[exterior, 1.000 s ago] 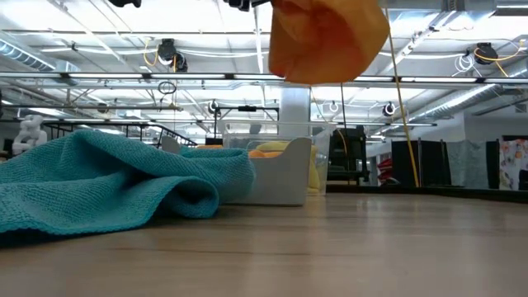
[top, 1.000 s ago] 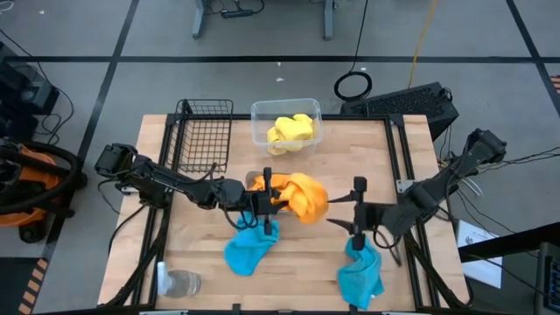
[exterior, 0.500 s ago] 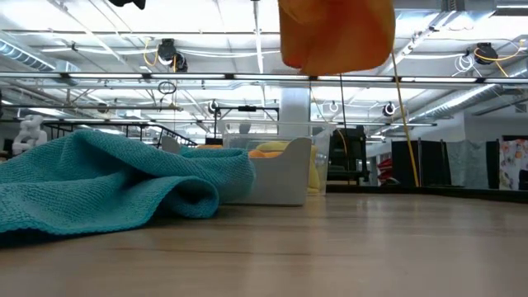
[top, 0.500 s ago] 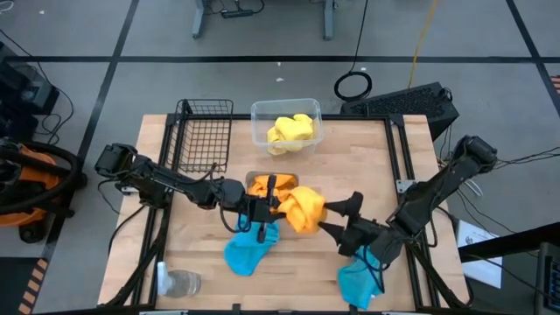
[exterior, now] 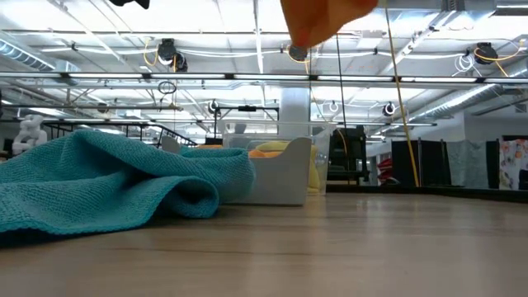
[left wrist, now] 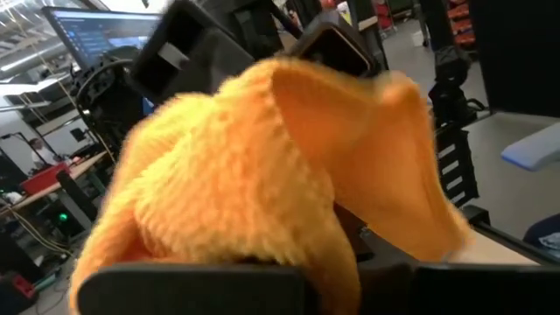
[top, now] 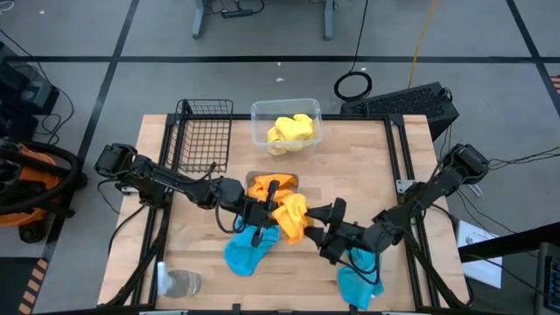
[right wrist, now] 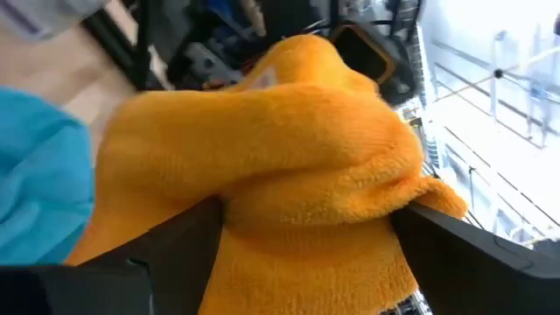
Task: Sort microfiber towel by color & place in baskets
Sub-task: Put the orange microfiber cloth into the gray bin
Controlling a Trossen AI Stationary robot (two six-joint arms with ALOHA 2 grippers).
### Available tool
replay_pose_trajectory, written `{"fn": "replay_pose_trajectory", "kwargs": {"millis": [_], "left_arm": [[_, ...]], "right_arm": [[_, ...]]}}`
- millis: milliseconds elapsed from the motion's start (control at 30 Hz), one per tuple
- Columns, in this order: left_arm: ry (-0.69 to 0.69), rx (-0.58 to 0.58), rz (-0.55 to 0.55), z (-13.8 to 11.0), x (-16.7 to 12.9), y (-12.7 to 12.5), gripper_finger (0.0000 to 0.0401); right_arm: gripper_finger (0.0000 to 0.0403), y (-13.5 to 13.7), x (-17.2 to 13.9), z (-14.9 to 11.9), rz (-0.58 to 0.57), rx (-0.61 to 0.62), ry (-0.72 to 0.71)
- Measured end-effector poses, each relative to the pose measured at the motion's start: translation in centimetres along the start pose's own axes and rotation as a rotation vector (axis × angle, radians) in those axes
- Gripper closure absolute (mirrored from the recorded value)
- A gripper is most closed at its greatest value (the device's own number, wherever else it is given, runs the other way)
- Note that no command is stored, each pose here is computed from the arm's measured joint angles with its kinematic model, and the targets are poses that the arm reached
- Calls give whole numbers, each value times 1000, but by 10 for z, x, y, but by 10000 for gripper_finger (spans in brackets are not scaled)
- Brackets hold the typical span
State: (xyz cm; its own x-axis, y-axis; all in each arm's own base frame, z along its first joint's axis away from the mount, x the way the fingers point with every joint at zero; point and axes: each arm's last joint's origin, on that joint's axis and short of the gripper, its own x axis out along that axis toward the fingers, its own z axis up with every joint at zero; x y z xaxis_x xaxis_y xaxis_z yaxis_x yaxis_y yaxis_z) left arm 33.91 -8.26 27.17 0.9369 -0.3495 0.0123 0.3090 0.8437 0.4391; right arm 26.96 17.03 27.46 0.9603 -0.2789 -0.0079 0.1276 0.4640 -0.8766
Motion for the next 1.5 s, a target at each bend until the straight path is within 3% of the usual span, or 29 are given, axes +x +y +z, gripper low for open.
{"fn": "replay_pose_trajectory", "kwargs": {"millis": [200, 467, 633, 833, 967, 1500], "left_arm": [[8, -2, -4, -1, 0, 0, 390], [56, -65, -22, -5, 0, -2, 344], [65, -117, -21, -6, 0, -3, 276], [115, -118, 7, -10, -1, -3, 184], [178, -123, 0, -11, -4, -4, 145], [341, -132, -83, 5, -32, -10, 134]], "right_arm": [[108, -5, 6, 0, 16, 52, -82], [162, -5, 6, 1, 42, 121, -128], [214, -5, 6, 0, 31, 146, -106], [316, -6, 4, -1, -33, 162, -2], [386, -5, -3, 2, -71, 119, 57], [398, -22, -38, 17, -182, 156, 166]]}}
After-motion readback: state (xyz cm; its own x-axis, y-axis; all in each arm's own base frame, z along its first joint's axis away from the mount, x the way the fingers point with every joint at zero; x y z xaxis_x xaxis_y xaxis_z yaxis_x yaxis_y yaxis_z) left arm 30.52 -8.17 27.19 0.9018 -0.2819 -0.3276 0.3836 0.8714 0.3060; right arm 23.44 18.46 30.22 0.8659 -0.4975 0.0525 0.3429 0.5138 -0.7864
